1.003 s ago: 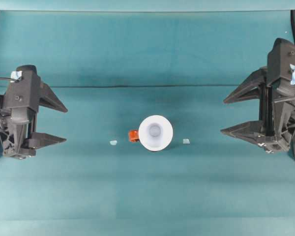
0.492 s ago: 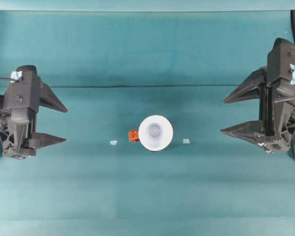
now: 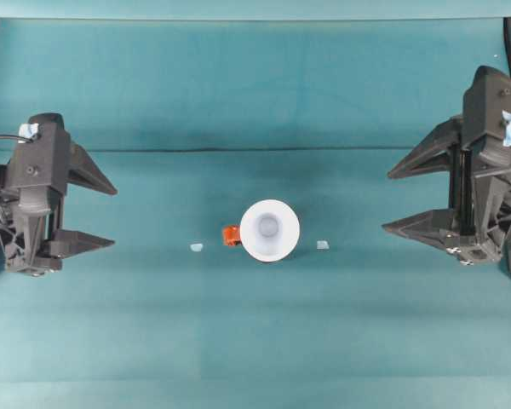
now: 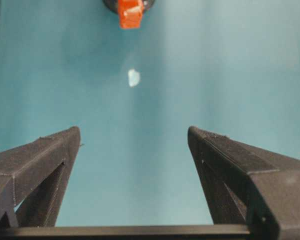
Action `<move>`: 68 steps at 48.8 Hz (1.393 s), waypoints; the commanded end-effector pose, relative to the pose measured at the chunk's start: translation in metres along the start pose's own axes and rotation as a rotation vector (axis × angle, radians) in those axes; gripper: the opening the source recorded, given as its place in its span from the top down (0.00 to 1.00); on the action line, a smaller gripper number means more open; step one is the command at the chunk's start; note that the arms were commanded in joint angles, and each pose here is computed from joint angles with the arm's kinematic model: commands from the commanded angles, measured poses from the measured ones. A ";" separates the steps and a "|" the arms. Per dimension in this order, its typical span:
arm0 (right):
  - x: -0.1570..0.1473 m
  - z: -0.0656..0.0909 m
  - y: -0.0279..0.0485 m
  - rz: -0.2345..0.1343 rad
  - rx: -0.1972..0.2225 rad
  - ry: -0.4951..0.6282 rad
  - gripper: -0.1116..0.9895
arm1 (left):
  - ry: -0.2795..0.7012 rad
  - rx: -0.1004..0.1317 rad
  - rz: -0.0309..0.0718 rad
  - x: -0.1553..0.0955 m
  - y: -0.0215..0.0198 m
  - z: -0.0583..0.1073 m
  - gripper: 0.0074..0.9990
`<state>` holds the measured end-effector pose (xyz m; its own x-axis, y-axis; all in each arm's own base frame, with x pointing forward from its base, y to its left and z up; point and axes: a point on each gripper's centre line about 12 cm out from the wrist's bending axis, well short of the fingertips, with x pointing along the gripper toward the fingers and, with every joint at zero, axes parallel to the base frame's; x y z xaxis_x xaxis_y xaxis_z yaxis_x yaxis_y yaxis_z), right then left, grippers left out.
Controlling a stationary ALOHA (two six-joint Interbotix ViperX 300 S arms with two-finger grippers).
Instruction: Put the paper cup into the moved red handle cup holder.
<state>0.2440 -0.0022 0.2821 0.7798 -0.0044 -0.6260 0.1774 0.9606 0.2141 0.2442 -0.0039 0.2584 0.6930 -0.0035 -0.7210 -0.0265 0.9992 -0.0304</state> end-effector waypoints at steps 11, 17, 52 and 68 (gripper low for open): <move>-0.002 0.004 0.0012 0.005 0.009 -0.015 0.14 | -0.017 -0.001 -0.001 -0.002 -0.0005 0.005 0.05; -0.002 0.004 0.0008 0.003 0.010 -0.013 0.14 | -0.017 -0.001 -0.001 -0.002 -0.0005 0.005 0.05; -0.002 0.001 0.0006 0.004 0.012 -0.007 0.14 | -0.017 -0.001 -0.001 -0.002 -0.0005 0.005 0.05; -0.001 0.002 0.0003 0.002 0.013 -0.007 0.14 | -0.017 -0.001 -0.001 -0.002 -0.0005 0.005 0.05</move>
<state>0.2427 -0.0020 0.2797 0.7740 -0.0035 -0.6332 0.1814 0.9593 0.2163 0.2440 -0.0039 0.2588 0.6941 -0.0035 -0.7199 -0.0287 0.9991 -0.0326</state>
